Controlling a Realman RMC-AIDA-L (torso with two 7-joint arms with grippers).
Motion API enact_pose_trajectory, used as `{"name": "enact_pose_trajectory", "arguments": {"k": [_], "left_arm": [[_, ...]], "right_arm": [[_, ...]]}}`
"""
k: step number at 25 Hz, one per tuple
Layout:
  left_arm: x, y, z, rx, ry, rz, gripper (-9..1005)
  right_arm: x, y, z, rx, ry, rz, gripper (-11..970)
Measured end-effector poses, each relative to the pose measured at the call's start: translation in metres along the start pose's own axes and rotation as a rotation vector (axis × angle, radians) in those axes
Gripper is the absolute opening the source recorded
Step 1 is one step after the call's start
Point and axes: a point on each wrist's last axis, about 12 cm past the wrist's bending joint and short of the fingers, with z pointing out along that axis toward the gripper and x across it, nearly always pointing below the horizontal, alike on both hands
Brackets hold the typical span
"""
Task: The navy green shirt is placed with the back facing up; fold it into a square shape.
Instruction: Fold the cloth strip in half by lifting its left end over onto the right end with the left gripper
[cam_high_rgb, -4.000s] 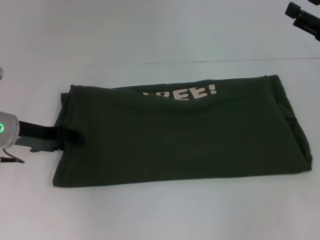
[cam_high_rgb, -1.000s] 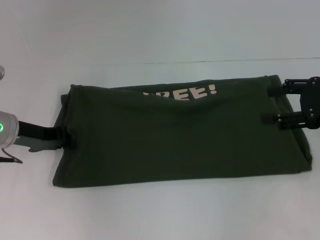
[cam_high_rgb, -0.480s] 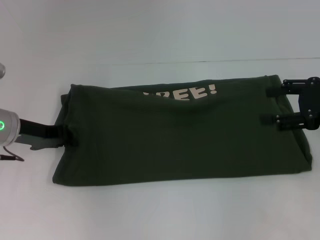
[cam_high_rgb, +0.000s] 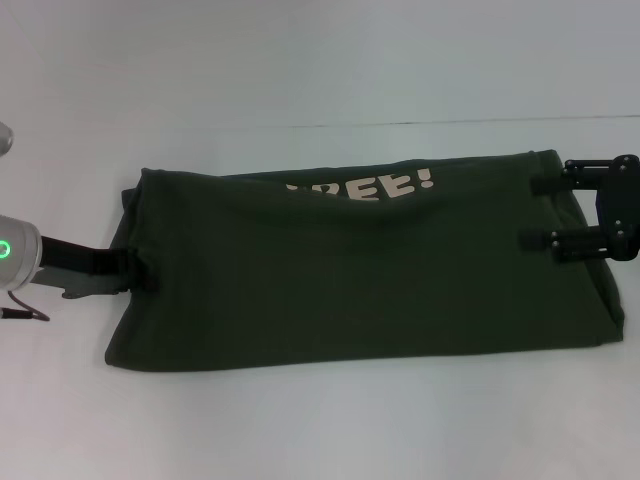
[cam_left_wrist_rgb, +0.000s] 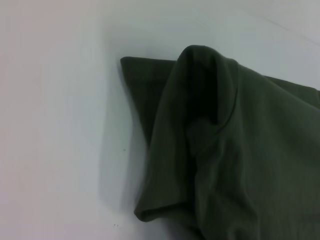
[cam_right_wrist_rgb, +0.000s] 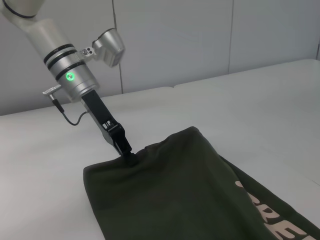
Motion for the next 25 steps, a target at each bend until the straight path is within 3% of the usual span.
{"name": "enact_pose_trajectory", "arguments": {"k": [25], "left_arm": [[0.0007,-0.0003,0.0000,0.002,0.006,0.004,82]], "right_arm": [[-0.0011,0.0010,0.0035,-0.004,0.005,-0.011,825]]}}
